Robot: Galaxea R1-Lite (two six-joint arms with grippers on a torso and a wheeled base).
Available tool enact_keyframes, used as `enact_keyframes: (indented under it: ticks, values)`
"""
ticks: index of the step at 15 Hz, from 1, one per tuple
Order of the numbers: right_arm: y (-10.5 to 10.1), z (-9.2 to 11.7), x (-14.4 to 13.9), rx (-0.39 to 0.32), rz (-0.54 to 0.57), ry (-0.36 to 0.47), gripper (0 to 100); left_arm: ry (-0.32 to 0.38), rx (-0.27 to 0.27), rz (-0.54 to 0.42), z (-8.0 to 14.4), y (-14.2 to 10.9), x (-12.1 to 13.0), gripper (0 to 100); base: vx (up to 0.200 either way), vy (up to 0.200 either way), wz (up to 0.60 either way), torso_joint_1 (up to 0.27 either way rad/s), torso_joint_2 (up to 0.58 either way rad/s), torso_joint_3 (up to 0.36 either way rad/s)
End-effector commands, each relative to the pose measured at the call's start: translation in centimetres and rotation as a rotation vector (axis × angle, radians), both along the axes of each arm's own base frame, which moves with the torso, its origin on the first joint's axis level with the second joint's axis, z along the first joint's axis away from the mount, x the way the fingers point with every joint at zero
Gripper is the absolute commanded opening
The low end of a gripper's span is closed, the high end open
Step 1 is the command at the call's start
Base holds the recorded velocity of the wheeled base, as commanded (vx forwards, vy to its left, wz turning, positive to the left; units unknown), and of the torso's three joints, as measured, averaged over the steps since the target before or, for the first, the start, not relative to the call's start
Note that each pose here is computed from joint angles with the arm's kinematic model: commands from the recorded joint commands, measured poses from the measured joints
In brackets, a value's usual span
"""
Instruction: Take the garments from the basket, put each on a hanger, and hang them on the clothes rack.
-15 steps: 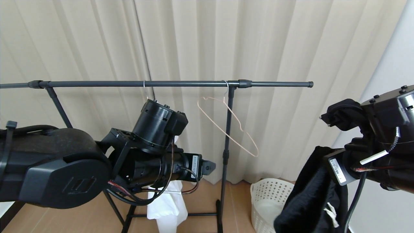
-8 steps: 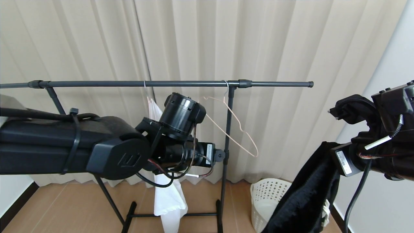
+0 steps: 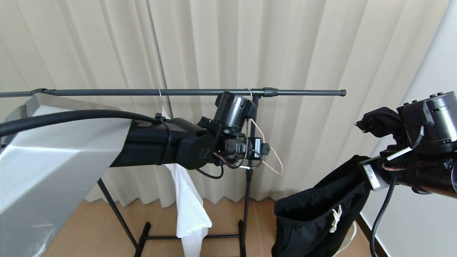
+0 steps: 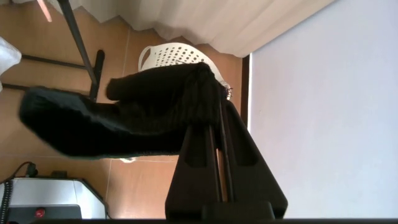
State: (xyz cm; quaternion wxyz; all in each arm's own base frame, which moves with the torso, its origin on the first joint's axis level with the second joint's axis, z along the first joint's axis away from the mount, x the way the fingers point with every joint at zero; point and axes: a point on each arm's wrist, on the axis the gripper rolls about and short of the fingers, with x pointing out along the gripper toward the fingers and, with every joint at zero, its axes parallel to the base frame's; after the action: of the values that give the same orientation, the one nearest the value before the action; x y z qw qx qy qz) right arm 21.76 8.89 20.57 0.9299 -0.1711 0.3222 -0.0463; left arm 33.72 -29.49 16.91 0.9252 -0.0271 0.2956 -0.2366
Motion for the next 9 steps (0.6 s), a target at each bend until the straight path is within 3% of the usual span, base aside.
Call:
enact_keyframes:
  ticks: [1, 4, 7, 9]
  values:
    - [0.2, -0.4, 0.3, -0.007, 0.0, 0.015, 0, -0.011, -0.002, -0.007, -1.0, -1.2, 1.4, 100, 0.0, 0.0, 0.0, 0.0, 0.0, 0.0]
    - [0.1, -0.3, 0.3, -0.006, 0.0, 0.012, 0, -0.04, -0.029, -0.01, -0.3, -1.5, 2.0, 100, 0.0, 0.0, 0.0, 0.0, 0.0, 0.0]
    - [0.2, -0.4, 0.3, -0.006, 0.0, 0.013, 0, -0.052, -0.036, 0.014, -1.1, -1.6, 3.8, 100, 0.0, 0.0, 0.0, 0.0, 0.0, 0.0]
    - [0.1, -0.3, 0.3, -0.006, 0.0, 0.012, 0, -0.052, -0.034, 0.021, -1.2, -1.5, 4.0, 100, 0.0, -0.2, 0.0, 0.002, 0.0, 0.002]
